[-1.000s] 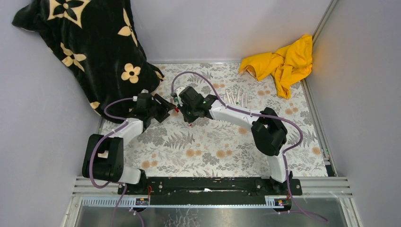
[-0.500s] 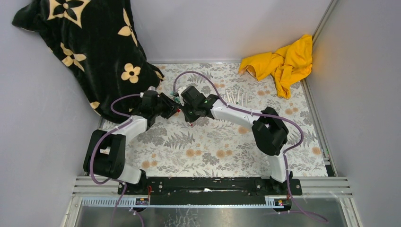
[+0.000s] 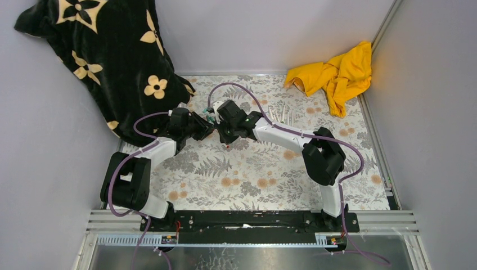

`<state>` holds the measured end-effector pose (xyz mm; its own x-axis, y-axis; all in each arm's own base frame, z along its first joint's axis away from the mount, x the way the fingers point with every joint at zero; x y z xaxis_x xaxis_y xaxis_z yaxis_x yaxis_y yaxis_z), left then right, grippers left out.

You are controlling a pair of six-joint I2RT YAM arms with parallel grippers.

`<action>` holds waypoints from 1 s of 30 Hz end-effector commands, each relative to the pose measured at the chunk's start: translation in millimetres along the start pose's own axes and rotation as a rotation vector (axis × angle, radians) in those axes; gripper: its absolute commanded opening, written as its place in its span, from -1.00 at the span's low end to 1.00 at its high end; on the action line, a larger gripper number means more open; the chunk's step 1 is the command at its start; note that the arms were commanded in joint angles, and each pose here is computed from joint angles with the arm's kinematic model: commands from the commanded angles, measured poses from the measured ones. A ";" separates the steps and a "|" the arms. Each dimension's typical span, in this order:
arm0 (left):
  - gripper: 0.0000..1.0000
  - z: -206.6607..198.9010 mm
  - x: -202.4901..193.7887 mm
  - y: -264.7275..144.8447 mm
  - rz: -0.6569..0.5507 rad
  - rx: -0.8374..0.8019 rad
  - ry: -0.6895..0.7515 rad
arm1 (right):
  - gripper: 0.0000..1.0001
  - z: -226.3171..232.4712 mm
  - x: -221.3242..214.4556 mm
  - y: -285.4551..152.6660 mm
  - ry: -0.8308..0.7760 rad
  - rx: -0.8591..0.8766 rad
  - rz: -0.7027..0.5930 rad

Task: Open the pen caps

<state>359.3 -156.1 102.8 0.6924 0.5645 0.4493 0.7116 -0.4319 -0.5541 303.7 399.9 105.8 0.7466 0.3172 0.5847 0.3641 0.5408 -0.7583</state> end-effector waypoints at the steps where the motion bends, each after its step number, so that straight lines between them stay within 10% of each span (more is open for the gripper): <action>1: -0.33 -22.4 14.7 1.6 -0.045 -0.073 0.019 | -1.00 10.0 21.3 -22.8 0.010 0.050 -0.072; 11: -1.00 -23.1 14.9 0.3 -0.051 -0.077 0.030 | -1.00 4.7 19.3 -24.1 0.018 0.043 -0.075; 17: -1.00 -23.4 12.3 1.9 -0.047 -0.083 0.032 | -1.00 3.2 21.5 -30.4 0.022 0.048 -0.093; 22: -1.00 -31.5 9.6 6.1 -0.022 -0.113 0.033 | -0.45 6.8 25.8 -38.7 0.019 0.075 -0.117; 30: -1.00 -60.1 3.3 9.1 0.020 -0.184 0.048 | -0.34 2.6 32.0 -43.3 0.027 0.069 -0.136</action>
<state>365.3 -181.9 114.4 0.7176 0.5346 0.4464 0.6948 -0.5053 -0.5117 302.9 386.1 122.3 0.7433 0.2722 0.6111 0.3852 0.5727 -0.7236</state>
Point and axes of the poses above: each gripper's point midway between its finger pads, its own y axis out along the fingers, its own z axis along the line the jaws close on, x = y × z, the point moved 1 cm from there along -y, back along the fingers, and after that the axes turned 14 degrees about y, right-handed, at the moved point
